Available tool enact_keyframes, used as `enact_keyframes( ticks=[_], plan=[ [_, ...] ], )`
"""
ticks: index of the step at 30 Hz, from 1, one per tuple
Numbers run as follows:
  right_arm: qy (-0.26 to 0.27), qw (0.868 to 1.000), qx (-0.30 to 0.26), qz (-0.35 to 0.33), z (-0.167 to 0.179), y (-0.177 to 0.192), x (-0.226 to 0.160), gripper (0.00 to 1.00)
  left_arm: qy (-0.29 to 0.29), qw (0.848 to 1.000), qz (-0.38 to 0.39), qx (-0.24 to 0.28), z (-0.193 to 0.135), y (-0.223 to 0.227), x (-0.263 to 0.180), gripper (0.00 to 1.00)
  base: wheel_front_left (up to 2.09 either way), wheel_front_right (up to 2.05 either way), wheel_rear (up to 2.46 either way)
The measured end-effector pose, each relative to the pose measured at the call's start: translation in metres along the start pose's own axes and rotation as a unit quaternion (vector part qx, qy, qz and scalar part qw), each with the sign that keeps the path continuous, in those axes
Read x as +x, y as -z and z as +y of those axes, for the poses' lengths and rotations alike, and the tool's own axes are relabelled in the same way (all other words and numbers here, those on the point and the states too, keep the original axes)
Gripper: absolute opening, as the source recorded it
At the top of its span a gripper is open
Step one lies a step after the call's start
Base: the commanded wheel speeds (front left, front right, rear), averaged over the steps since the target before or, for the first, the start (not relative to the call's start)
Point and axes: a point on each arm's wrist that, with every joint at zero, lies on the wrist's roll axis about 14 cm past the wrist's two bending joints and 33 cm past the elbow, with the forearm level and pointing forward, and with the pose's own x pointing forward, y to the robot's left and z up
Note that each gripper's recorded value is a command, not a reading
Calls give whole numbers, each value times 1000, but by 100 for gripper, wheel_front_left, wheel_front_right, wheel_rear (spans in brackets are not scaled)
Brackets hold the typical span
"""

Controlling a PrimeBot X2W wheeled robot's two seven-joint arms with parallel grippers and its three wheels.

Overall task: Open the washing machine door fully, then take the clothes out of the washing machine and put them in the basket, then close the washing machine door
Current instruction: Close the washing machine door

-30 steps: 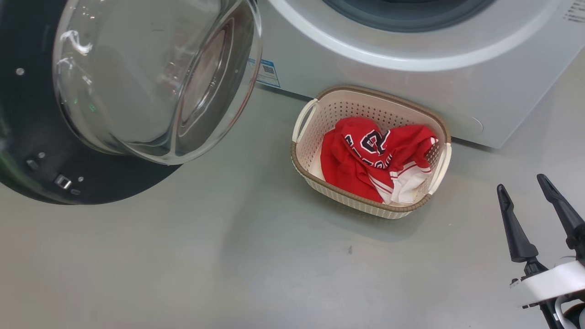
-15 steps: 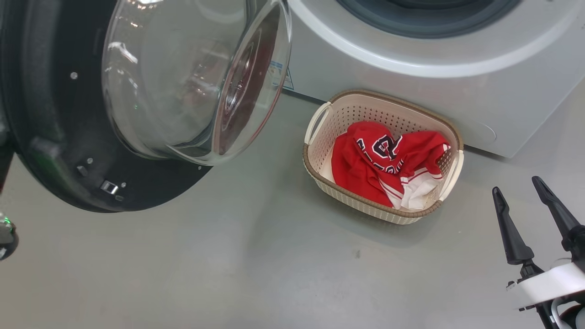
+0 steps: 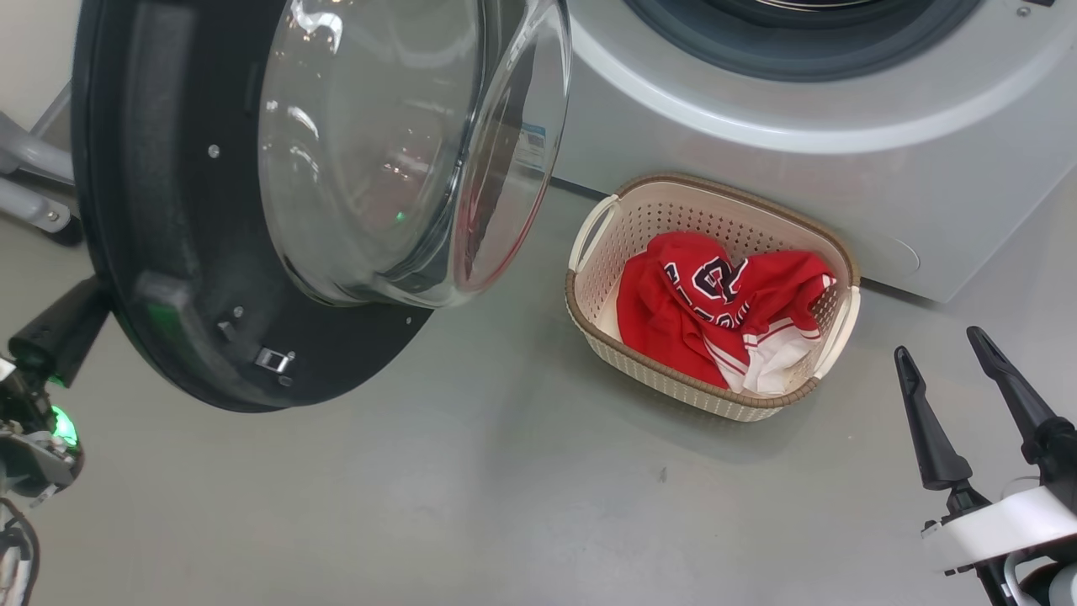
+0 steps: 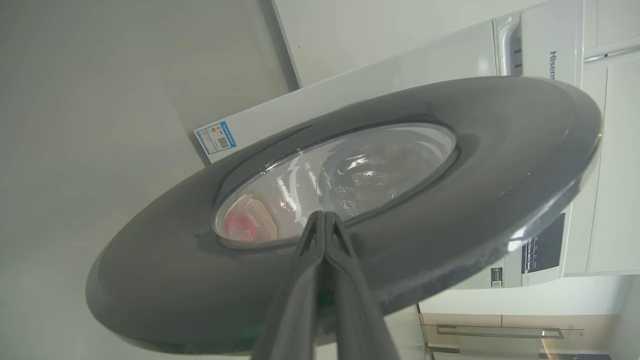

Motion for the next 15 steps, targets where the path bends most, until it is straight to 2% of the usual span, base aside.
enact_keyframes(
  ticks=[15],
  plan=[
    [12, 1000, 12, -3, -1, -1, -6, 100, 34, 990, 129, 34, -15, 66, 15, 0, 0, 0, 0]
  ],
)
